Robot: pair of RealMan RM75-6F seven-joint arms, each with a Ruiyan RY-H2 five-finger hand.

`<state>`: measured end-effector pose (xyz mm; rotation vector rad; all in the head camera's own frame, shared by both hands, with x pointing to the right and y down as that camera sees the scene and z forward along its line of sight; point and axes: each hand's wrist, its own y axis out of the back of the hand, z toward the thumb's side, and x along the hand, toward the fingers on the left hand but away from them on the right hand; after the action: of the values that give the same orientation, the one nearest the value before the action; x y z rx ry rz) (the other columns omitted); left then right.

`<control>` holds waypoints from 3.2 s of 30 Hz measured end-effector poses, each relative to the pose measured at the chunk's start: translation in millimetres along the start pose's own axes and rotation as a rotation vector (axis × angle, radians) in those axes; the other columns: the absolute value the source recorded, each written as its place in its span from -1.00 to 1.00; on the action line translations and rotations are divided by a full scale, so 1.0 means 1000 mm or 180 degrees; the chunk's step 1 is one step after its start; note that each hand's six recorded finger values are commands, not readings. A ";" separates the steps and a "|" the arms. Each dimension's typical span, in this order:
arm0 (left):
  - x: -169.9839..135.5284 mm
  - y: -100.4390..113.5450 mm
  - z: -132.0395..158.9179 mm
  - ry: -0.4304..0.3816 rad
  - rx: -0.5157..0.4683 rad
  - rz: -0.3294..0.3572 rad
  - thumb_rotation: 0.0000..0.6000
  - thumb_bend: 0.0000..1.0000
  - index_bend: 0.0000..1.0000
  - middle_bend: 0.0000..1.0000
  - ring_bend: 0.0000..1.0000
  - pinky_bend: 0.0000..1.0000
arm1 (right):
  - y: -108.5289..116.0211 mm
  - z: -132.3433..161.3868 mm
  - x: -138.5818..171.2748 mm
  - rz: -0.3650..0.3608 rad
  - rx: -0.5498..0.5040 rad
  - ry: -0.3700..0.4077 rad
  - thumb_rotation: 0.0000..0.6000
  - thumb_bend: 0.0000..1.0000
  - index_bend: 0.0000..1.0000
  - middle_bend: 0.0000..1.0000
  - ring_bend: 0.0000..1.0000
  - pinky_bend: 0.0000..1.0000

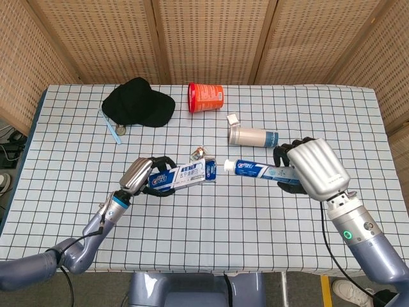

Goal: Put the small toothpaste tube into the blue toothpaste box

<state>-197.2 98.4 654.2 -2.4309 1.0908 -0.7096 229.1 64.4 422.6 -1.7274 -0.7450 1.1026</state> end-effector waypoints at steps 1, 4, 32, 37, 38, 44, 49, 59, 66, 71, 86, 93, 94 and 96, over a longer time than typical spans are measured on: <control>0.000 0.000 0.000 -0.0004 0.0008 -0.0001 1.00 -0.56 0.16 -0.10 0.01 -0.08 | -0.001 0.002 -0.001 0.0009 0.0020 0.0015 1.00 0.26 0.42 0.39 0.21 0.22; 0.002 -0.002 0.003 -0.0020 0.0024 -0.0019 1.00 -0.59 0.16 -0.10 0.01 -0.08 | -0.002 0.008 -0.002 0.0029 0.0060 0.0048 1.00 0.26 0.42 0.39 0.21 0.22; 0.008 -0.012 0.025 -0.0170 0.0214 -0.0115 1.00 -0.54 0.16 -0.10 0.01 -0.08 | -0.026 0.041 -0.013 0.0205 0.0518 0.0304 1.00 0.24 0.43 0.40 0.21 0.22; 0.011 -0.016 0.033 -0.0203 0.0149 -0.0125 1.00 -0.54 0.17 -0.10 0.01 -0.08 | -0.031 0.052 -0.018 0.0219 0.0588 0.0383 1.00 0.24 0.43 0.40 0.21 0.22; 0.012 -0.018 0.035 -0.0219 0.0143 -0.0133 1.00 -0.54 0.17 -0.10 0.01 -0.08 | -0.032 0.053 -0.019 0.0219 0.0604 0.0397 1.00 0.24 0.43 0.40 0.21 0.22; 0.014 -0.026 0.044 -0.0280 0.0195 -0.0178 1.00 -0.53 0.17 -0.10 0.01 -0.08 | -0.035 0.062 -0.024 0.0228 0.0705 0.0423 1.00 0.17 0.35 0.32 0.19 0.22; 0.015 -0.030 0.050 -0.0301 0.0105 -0.0171 1.00 -0.53 0.19 -0.09 0.01 -0.08 | -0.037 0.069 -0.029 0.0237 0.0760 0.0463 1.00 -0.52 -0.54 -0.46 -0.32 -0.13; 0.018 -0.037 0.055 -0.0260 -0.0295 -0.0125 1.00 -0.52 0.23 -0.05 0.01 -0.08 | -0.022 0.076 -0.029 -0.0030 0.0769 0.0539 1.00 -0.82 -1.00 -1.00 -0.86 -0.72; 0.019 -0.031 0.057 -0.0292 -0.0649 0.0069 1.00 -0.52 0.23 -0.05 0.01 -0.12 | 0.016 0.058 -0.021 -0.0558 0.1142 0.0296 1.00 -0.82 -1.00 -1.00 -0.95 -0.86; 0.019 -0.028 0.057 -0.0294 -0.0936 0.0158 1.00 -0.52 0.23 -0.05 0.01 -0.12 | 0.041 0.032 -0.011 -0.0877 0.1381 -0.0099 1.00 -0.82 -1.00 -1.00 -0.95 -0.86; 0.010 -0.012 0.046 -0.0268 -0.0538 0.0072 1.00 -0.52 0.23 -0.05 0.01 -0.12 | -0.004 -0.067 -0.002 -0.0242 0.0844 -0.0917 1.00 -0.83 -1.00 -0.97 -0.95 -0.87; -0.006 0.001 0.017 -0.0039 0.0088 -0.0241 1.00 -0.42 0.23 -0.05 0.01 -0.12 | -0.060 -0.105 0.013 0.0047 0.0387 -0.0940 1.00 -0.88 -0.97 -0.95 -0.97 -0.97; -0.009 0.002 0.012 0.0006 0.0173 -0.0292 1.00 -0.42 0.23 -0.05 0.01 -0.12 | -0.070 -0.110 0.016 0.0075 0.0317 -0.0927 1.00 -0.88 -0.97 -0.95 -0.97 -0.98; -0.017 0.004 -0.002 0.0113 0.0382 -0.0395 1.00 -0.42 0.24 -0.05 0.01 -0.12 | -0.084 -0.117 0.023 0.0123 0.0207 -0.0923 1.00 -0.88 -0.97 -0.94 -0.97 -0.99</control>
<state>-210.2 108.4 648.8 -2.4073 0.8891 -0.8359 344.2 72.5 512.1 -1.5504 -0.8449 1.4079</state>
